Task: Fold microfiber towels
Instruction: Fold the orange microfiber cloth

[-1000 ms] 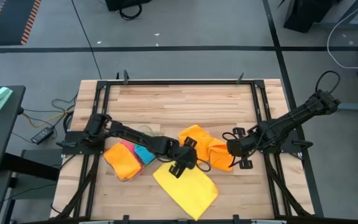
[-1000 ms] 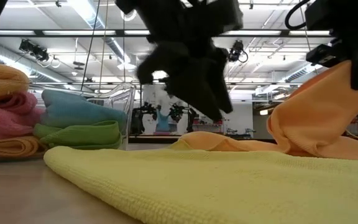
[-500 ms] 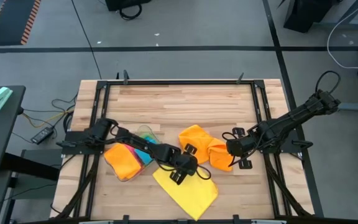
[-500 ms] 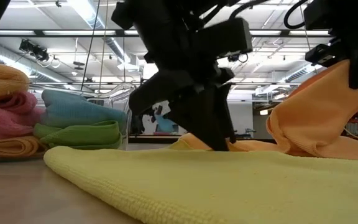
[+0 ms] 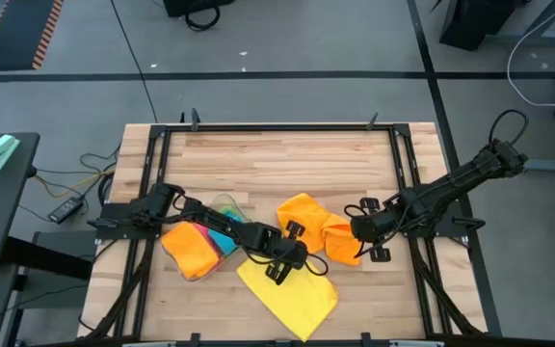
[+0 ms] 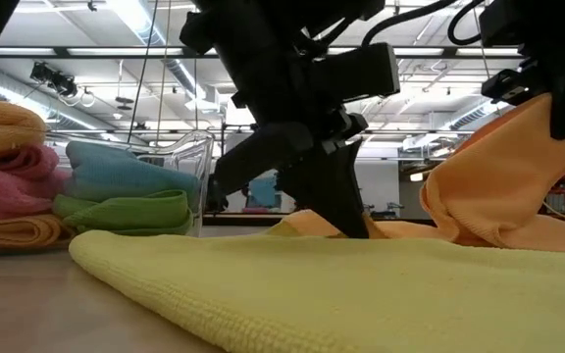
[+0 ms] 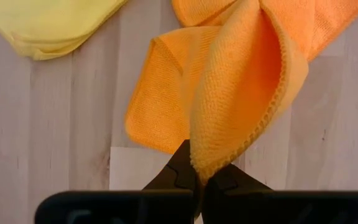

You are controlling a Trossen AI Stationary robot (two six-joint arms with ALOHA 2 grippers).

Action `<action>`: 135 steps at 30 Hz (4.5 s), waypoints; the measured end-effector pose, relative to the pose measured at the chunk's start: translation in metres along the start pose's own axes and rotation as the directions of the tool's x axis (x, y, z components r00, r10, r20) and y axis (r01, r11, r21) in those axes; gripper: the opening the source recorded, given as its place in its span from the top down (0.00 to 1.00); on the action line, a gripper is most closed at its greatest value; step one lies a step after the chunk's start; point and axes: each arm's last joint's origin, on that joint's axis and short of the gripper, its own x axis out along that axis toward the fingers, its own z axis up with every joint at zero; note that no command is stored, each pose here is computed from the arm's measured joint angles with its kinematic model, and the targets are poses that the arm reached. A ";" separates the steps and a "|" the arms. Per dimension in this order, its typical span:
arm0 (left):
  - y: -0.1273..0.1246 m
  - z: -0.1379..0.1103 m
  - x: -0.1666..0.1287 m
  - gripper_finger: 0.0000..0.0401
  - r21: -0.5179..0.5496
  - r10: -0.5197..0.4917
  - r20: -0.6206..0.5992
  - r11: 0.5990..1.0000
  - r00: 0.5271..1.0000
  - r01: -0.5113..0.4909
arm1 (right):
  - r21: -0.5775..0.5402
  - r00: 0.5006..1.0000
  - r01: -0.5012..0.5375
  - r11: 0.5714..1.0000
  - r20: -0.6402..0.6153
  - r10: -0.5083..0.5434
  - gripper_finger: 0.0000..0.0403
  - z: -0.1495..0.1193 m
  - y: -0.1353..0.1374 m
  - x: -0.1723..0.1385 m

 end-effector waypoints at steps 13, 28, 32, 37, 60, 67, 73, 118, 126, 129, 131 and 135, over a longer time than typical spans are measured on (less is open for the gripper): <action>0.040 0.013 -0.114 0.96 -0.048 0.085 0.076 0.995 0.993 -0.082 | -0.136 0.999 0.001 0.991 -0.047 -0.007 0.99 0.008 0.001 -0.032; 0.087 0.004 -0.199 0.97 -0.206 0.291 0.187 0.945 0.938 -0.253 | -0.429 0.882 0.426 0.797 0.000 -0.471 0.99 0.011 -0.017 -0.108; 0.109 -0.003 -0.214 0.98 -0.278 0.382 0.203 0.905 0.902 -0.321 | -0.458 0.779 0.582 0.672 0.076 -0.622 0.99 0.014 -0.024 -0.118; 0.137 -0.011 -0.238 0.95 -0.265 0.522 0.224 0.845 0.823 -0.464 | -0.523 0.653 0.675 0.520 0.096 -0.751 0.99 0.018 -0.038 -0.123; 0.078 0.002 -0.162 0.95 -0.205 -0.034 0.222 0.975 0.974 0.081 | -0.457 0.934 0.308 0.834 -0.020 -0.356 0.99 0.001 -0.020 -0.023; 0.022 0.014 -0.125 0.98 -0.132 -0.188 0.143 0.969 0.972 0.207 | -0.498 0.997 0.074 0.864 0.033 -0.066 0.99 -0.021 0.021 0.021; 0.013 0.021 -0.129 0.93 -0.175 -0.275 0.207 0.934 0.939 0.312 | -0.538 0.994 0.005 0.843 0.097 0.055 0.98 -0.021 0.045 0.020; 0.018 0.044 -0.102 0.96 -0.001 -0.307 0.267 0.948 0.914 0.319 | 0.070 0.879 0.027 0.997 0.473 -0.056 0.66 0.047 0.097 0.051; 0.020 0.049 -0.090 0.95 -0.054 -0.168 0.284 0.980 0.944 0.190 | 0.137 0.850 -0.013 0.990 0.523 -0.061 0.66 0.060 0.100 0.069; 0.020 0.048 -0.086 0.96 -0.068 -0.116 0.268 0.988 0.957 0.139 | 0.173 0.841 -0.041 0.984 0.538 -0.059 0.66 0.060 0.100 0.068; 0.021 0.050 -0.086 0.98 -0.072 -0.100 0.281 0.990 0.955 0.125 | 0.191 0.840 -0.051 0.980 0.540 -0.061 0.66 0.061 0.100 0.067; 0.022 0.052 -0.087 0.98 -0.076 -0.090 0.305 0.990 0.948 0.118 | 0.217 0.828 -0.029 0.976 0.552 -0.098 0.67 0.061 0.099 0.069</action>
